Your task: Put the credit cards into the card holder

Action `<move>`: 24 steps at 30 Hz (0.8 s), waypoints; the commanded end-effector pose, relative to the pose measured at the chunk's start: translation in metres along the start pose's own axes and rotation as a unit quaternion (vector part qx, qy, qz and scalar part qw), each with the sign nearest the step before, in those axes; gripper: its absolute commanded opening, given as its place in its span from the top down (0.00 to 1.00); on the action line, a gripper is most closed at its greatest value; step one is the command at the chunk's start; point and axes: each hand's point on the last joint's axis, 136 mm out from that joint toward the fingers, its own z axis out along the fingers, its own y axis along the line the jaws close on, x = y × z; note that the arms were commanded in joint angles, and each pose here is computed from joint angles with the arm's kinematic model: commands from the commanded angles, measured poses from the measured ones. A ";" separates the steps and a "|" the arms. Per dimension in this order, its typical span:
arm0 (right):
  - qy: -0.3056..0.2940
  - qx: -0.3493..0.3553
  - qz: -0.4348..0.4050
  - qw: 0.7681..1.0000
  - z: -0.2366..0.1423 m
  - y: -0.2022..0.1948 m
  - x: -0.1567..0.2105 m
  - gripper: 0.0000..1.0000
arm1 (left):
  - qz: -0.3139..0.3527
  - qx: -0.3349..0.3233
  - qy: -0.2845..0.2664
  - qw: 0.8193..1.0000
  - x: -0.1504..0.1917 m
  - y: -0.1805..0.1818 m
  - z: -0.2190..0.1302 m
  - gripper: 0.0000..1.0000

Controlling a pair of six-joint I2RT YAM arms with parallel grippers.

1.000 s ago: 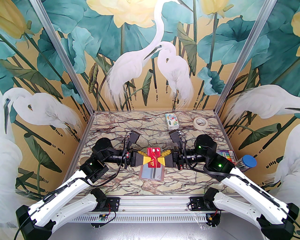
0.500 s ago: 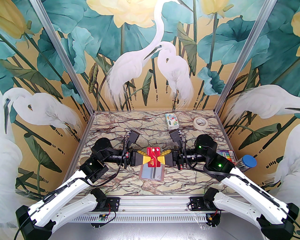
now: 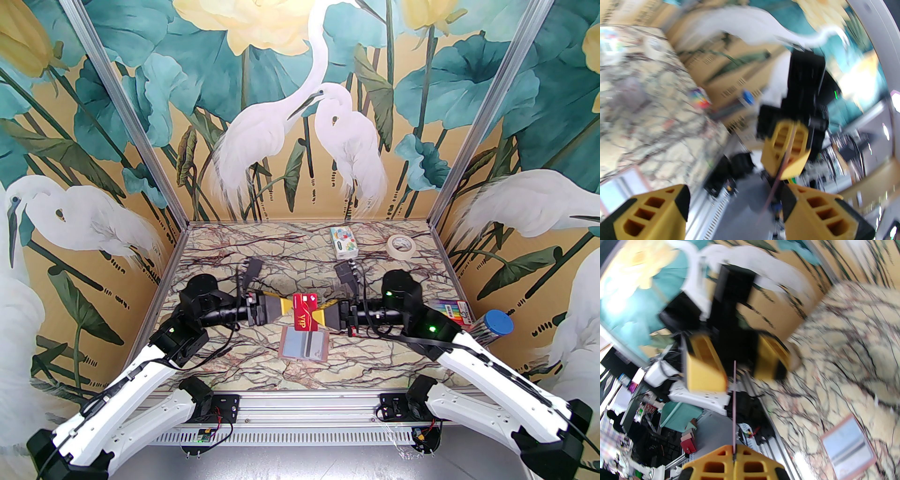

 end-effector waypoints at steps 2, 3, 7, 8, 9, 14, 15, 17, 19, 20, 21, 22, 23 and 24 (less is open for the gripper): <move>0.017 0.097 0.101 0.990 0.014 -0.063 0.027 1.00 | -0.073 -0.097 0.024 0.992 0.029 0.065 -0.001 0.36; 0.018 0.110 0.119 0.987 0.016 -0.074 0.033 1.00 | -0.079 -0.103 0.035 0.991 0.037 0.075 0.002 0.39; 0.013 0.169 0.181 0.969 0.021 -0.117 0.053 1.00 | -0.112 -0.100 0.079 0.985 0.068 0.107 0.015 0.48; 0.011 0.181 0.192 0.964 0.021 -0.126 0.058 1.00 | -0.117 -0.094 0.085 0.985 0.074 0.111 0.018 0.48; 0.011 0.193 0.206 0.959 0.022 -0.135 0.064 1.00 | -0.123 -0.094 0.086 0.984 0.079 0.118 0.019 0.49; 0.008 0.215 0.255 0.943 0.029 -0.165 0.087 1.00 | -0.153 -0.138 0.104 0.973 0.103 0.160 0.024 0.60; 0.007 0.217 0.259 0.941 0.030 -0.168 0.089 1.00 | -0.161 -0.143 0.109 0.971 0.108 0.166 0.026 0.62; 0.009 0.218 0.267 0.938 0.034 -0.173 0.094 1.00 | -0.174 -0.154 0.119 0.965 0.116 0.178 0.030 0.65; 0.012 0.221 0.269 0.937 0.038 -0.175 0.097 1.00 | -0.178 -0.163 0.126 0.962 0.121 0.187 0.033 0.66; 0.013 0.226 0.269 0.936 0.039 -0.178 0.099 1.00 | -0.181 -0.166 0.130 0.961 0.125 0.191 0.034 0.68; 0.015 0.230 0.272 0.934 0.040 -0.180 0.101 1.00 | -0.182 -0.167 0.131 0.960 0.126 0.194 0.035 0.70; 0.017 0.231 0.274 0.933 0.041 -0.182 0.104 1.00 | -0.183 -0.169 0.133 0.959 0.128 0.196 0.036 0.70; 0.018 0.233 0.276 0.932 0.042 -0.184 0.106 1.00 | -0.184 -0.173 0.135 0.958 0.130 0.199 0.037 0.72; 0.018 0.234 0.277 0.932 0.042 -0.186 0.107 1.00 | -0.185 -0.175 0.136 0.957 0.131 0.201 0.038 0.73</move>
